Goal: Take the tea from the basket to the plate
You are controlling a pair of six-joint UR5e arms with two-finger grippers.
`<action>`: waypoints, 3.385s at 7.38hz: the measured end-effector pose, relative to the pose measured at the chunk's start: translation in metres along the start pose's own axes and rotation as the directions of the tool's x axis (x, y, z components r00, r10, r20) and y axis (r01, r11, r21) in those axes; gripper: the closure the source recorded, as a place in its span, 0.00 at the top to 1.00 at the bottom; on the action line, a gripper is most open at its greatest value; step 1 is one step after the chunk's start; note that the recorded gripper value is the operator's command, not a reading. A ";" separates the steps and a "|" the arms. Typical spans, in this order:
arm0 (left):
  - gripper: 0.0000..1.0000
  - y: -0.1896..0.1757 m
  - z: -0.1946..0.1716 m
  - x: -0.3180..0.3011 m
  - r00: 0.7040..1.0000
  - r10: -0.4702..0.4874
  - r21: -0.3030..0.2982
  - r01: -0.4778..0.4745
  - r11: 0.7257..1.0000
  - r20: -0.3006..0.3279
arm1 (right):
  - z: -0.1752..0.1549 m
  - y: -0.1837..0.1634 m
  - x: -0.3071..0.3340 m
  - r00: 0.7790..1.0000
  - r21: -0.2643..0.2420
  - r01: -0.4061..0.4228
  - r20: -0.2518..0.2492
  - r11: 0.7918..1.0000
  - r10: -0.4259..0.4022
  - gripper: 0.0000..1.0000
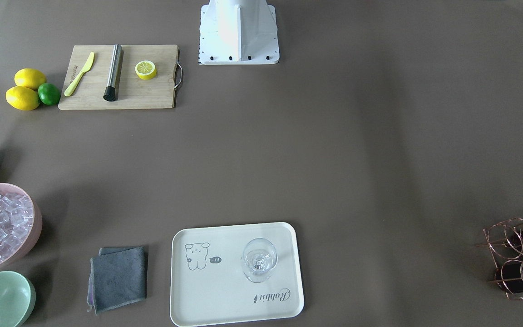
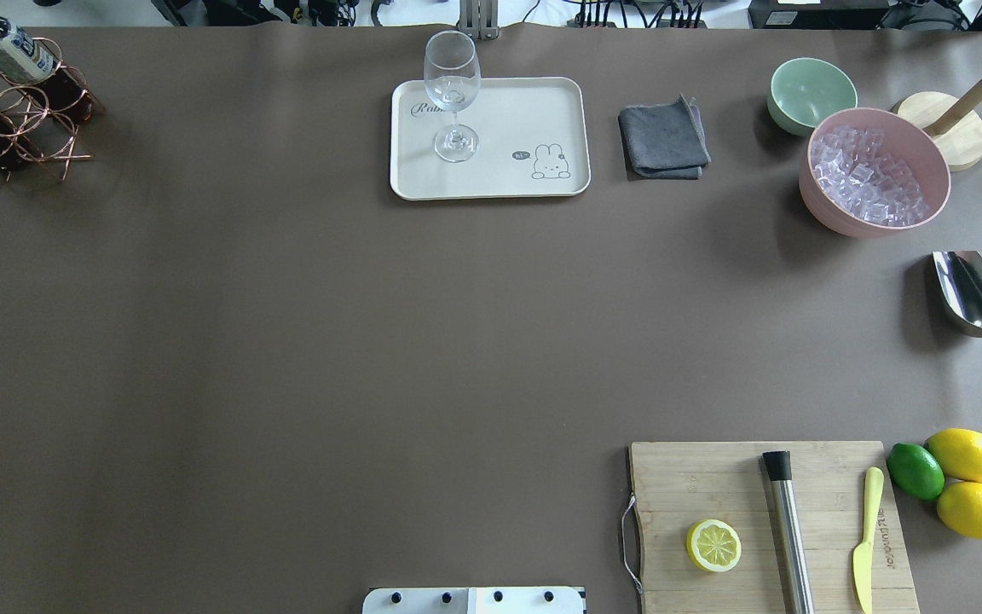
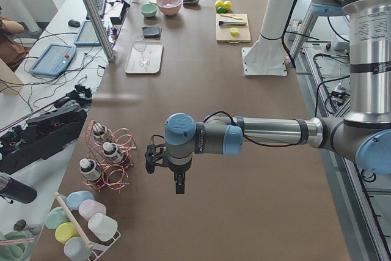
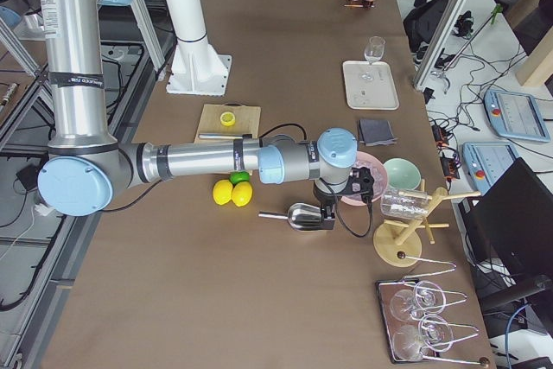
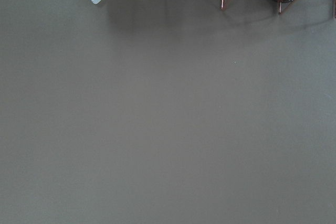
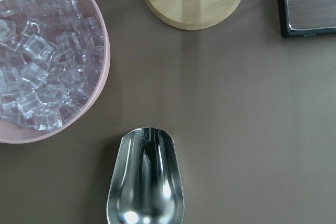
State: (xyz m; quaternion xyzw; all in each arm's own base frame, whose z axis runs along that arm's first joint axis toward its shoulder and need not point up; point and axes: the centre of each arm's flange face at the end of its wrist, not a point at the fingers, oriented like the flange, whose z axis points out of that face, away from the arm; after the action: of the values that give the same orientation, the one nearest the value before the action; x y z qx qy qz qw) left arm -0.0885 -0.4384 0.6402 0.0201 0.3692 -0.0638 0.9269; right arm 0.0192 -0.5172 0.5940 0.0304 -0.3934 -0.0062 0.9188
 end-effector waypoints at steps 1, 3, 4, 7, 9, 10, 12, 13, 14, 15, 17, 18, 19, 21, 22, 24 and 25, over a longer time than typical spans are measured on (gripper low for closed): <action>0.98 0.000 0.000 0.000 1.000 -0.001 0.000 0.001 1.000 -0.003 | 0.003 -0.006 -0.012 0.999 0.011 0.034 0.005 0.999 -0.034 1.00; 0.98 0.000 0.000 0.001 1.000 -0.001 0.000 0.001 1.000 -0.006 | 0.006 -0.013 -0.033 0.998 0.026 0.062 0.018 0.998 -0.063 1.00; 0.98 0.000 0.000 0.001 1.000 0.000 0.000 0.000 1.000 -0.006 | 0.009 -0.014 -0.043 0.998 0.025 0.064 0.022 0.998 -0.065 1.00; 0.98 0.000 0.000 0.000 1.000 -0.001 -0.001 0.001 1.000 -0.006 | 0.016 -0.022 -0.074 0.994 0.018 0.109 0.030 0.994 -0.109 1.00; 0.98 0.000 0.000 0.000 1.000 -0.001 -0.001 0.001 1.000 -0.006 | 0.021 -0.029 -0.096 0.989 0.013 0.140 0.036 0.990 -0.141 1.00; 0.98 0.000 0.000 0.001 1.000 -0.007 -0.001 0.007 1.000 -0.005 | 0.023 -0.029 -0.100 0.989 0.010 0.146 0.036 0.989 -0.146 1.00; 0.98 -0.016 -0.002 0.004 0.993 -0.114 0.007 0.114 0.993 -0.004 | 0.025 -0.029 -0.102 0.988 0.007 0.148 0.035 0.989 -0.148 1.00; 0.98 -0.037 -0.004 0.008 0.982 -0.188 0.015 0.188 0.982 -0.005 | 0.025 -0.029 -0.102 0.988 0.007 0.148 0.034 0.989 -0.148 1.00; 0.98 -0.065 -0.009 0.015 0.957 -0.288 0.026 0.288 0.957 -0.011 | 0.025 -0.029 -0.102 0.988 0.006 0.148 0.035 0.989 -0.148 1.00; 0.98 -0.089 -0.015 0.023 0.918 -0.397 0.036 0.397 0.917 -0.020 | 0.026 -0.029 -0.103 0.988 0.004 0.149 0.036 0.989 -0.149 1.00; 0.98 -0.128 -0.035 0.045 0.751 -0.657 0.053 0.660 0.749 -0.060 | 0.026 -0.028 -0.110 0.985 0.007 0.167 0.044 0.986 -0.167 1.00; 0.98 -0.147 -0.048 0.058 0.657 -0.749 0.066 0.754 0.654 -0.083 | 0.028 -0.028 -0.119 0.979 0.014 0.195 0.052 0.981 -0.196 1.00; 0.98 -0.159 -0.055 0.063 0.566 -0.817 0.073 0.824 0.561 -0.111 | 0.035 -0.026 -0.133 0.969 0.027 0.239 0.065 0.971 -0.240 1.00; 0.98 -0.185 -0.058 0.065 0.356 -0.910 0.068 0.934 0.350 -0.212 | 0.048 -0.027 -0.170 0.942 0.043 0.319 0.092 0.947 -0.322 1.00; 0.98 -0.205 -0.063 0.068 0.255 -0.933 0.063 0.967 0.247 -0.256 | 0.052 -0.029 -0.187 0.931 0.046 0.346 0.103 0.937 -0.349 1.00; 0.98 -0.239 -0.081 0.082 0.138 -0.941 0.061 0.990 0.126 -0.309 | 0.053 -0.039 -0.242 0.884 0.086 0.439 0.141 0.895 -0.447 1.00; 0.98 -0.248 -0.084 0.088 0.102 -0.943 0.052 0.995 0.090 -0.316 | 0.051 -0.039 -0.273 0.830 0.152 0.512 0.167 0.845 -0.533 1.00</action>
State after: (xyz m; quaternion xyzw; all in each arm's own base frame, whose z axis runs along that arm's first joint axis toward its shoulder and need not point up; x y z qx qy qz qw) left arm -0.1155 -0.6865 0.5213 -0.1056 0.3692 -0.7055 0.5957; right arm -0.2057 -0.5490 0.4296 0.1825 -0.4615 -0.2405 0.8342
